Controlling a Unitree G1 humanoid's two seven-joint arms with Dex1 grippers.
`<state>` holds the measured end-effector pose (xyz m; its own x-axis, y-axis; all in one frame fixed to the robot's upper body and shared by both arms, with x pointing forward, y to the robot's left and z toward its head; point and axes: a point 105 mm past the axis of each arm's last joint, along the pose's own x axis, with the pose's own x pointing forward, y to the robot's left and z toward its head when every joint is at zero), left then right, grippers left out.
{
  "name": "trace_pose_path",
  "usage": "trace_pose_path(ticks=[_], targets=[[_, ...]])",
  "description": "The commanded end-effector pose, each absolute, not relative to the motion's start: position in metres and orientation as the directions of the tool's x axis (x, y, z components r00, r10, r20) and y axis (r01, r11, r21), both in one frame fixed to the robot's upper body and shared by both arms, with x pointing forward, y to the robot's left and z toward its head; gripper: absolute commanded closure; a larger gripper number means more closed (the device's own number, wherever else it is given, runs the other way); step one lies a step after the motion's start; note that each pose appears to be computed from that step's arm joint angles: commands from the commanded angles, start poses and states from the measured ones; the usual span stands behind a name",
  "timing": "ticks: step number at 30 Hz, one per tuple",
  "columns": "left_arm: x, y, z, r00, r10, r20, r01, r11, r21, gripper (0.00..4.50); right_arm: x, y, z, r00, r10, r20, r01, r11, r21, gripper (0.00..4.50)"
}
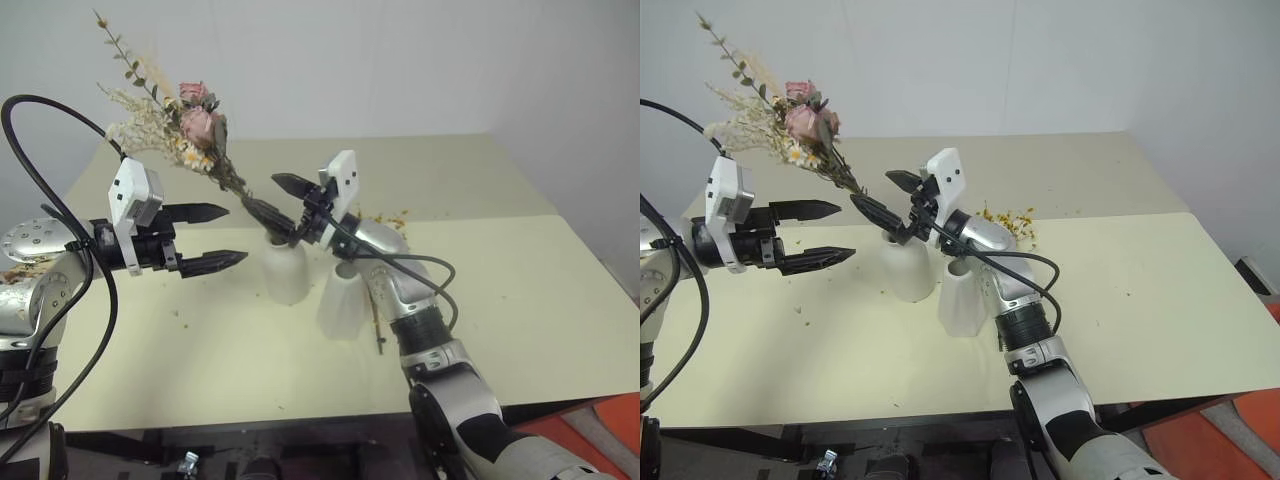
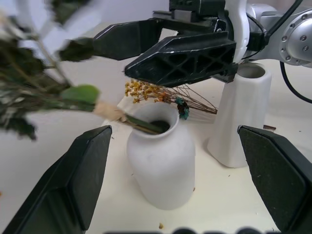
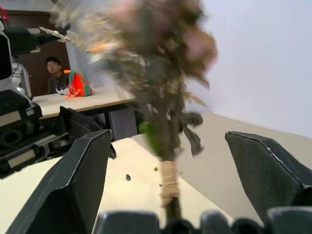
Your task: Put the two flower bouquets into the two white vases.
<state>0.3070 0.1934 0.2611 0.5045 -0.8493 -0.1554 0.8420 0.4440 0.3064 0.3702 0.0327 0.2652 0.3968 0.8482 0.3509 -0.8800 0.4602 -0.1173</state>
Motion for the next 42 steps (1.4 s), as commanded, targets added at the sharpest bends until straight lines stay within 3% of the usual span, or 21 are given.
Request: trace_pose_path(ticks=[1, 13, 26, 32, 36, 42], targets=[[0.307, 0.19, 0.272, 0.494, -0.86, -0.131, 0.834, 0.426, 0.352, 0.0, 0.363, 0.028, 0.277, 0.381, 0.837, 0.393, -0.877, 0.462, -0.133, 0.06], [0.308, 0.186, 0.268, 0.481, -0.867, -0.133, 0.843, 0.415, 0.341, 0.0, 0.366, 0.013, 0.281, 0.414, 0.823, 0.39, -0.858, 0.495, -0.134, 0.06], [0.297, 0.171, 0.264, 0.349, -0.925, -0.151, 0.901, 0.286, 0.327, 0.0, 0.349, -0.05, 0.315, 0.477, 0.822, 0.311, -0.815, 0.546, -0.195, 0.06], [0.293, 0.161, 0.265, 0.275, -0.947, -0.164, 0.919, 0.209, 0.336, 0.0, 0.347, -0.091, 0.311, 0.628, 0.759, 0.174, -0.724, 0.651, -0.227, 0.06], [0.29, 0.158, 0.267, 0.227, -0.957, -0.181, 0.931, 0.159, 0.328, 0.0, 0.35, -0.123, 0.296, 0.766, 0.642, -0.016, -0.632, 0.75, -0.196, 0.06], [0.288, 0.157, 0.265, 0.199, -0.96, -0.199, 0.94, 0.129, 0.315, 0.0, 0.338, -0.149, 0.26, 0.805, 0.511, -0.301, -0.569, 0.809, -0.148, 0.06]])
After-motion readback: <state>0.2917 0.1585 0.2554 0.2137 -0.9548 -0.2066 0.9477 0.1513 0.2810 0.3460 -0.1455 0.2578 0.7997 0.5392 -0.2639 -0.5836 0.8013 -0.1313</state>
